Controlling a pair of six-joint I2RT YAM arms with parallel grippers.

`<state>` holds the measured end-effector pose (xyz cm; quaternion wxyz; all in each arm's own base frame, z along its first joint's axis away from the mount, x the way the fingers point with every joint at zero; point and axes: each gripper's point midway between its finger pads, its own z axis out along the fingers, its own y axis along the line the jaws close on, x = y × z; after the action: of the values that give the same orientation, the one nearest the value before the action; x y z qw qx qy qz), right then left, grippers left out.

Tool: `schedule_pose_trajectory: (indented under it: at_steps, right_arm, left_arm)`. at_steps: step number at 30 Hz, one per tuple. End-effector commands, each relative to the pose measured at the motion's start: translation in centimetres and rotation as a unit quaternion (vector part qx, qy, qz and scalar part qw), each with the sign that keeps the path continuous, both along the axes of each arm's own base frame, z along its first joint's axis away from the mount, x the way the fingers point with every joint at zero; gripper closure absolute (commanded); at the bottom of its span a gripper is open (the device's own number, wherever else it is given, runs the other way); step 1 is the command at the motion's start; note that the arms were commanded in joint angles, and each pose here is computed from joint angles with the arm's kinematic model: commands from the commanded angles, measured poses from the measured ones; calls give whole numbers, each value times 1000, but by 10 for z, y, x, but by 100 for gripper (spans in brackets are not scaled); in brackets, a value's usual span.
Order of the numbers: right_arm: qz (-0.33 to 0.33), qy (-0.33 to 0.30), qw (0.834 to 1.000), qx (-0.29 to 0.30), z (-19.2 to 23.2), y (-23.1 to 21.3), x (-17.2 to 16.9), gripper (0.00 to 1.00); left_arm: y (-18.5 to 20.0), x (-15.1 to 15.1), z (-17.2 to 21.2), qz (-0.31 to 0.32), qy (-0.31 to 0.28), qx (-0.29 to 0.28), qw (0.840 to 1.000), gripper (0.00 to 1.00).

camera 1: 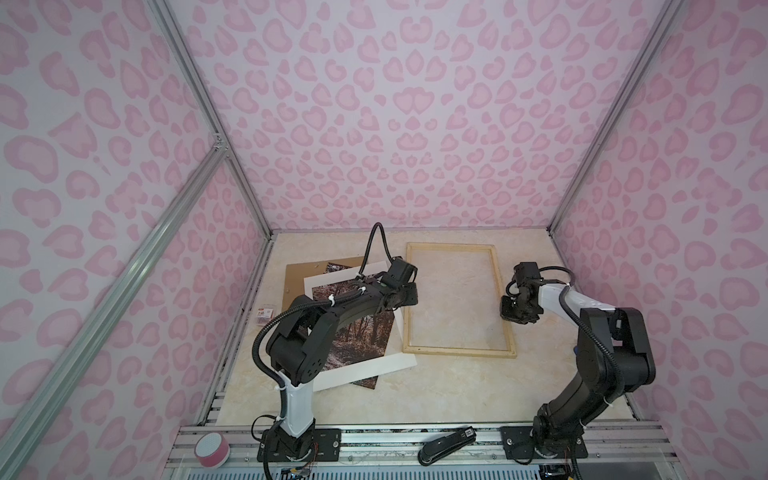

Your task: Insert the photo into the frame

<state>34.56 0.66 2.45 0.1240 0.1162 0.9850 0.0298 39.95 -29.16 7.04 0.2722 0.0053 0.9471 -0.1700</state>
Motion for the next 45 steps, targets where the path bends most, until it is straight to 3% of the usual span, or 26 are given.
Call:
schedule_pose_trajectory:
  at_steps: [1,9,22,32,45]
  right_arm:
    - [-2,-11,1000,-4,4,-3,13,73]
    - [0,-69,998,-12,48,-9,67,63]
    - [33,-140,988,57,58,20,162,64]
    - [60,-118,990,51,29,49,177,64]
    - [63,-95,992,44,8,51,173,63]
  left_arm:
    - [9,-1,-9,9,4,37,999,57]
    - [15,-4,-9,13,-1,61,998,57]
    - [29,-14,12,33,-21,61,997,56]
    - [42,-22,11,44,-20,77,996,56]
    - [54,-27,6,51,-16,101,993,56]
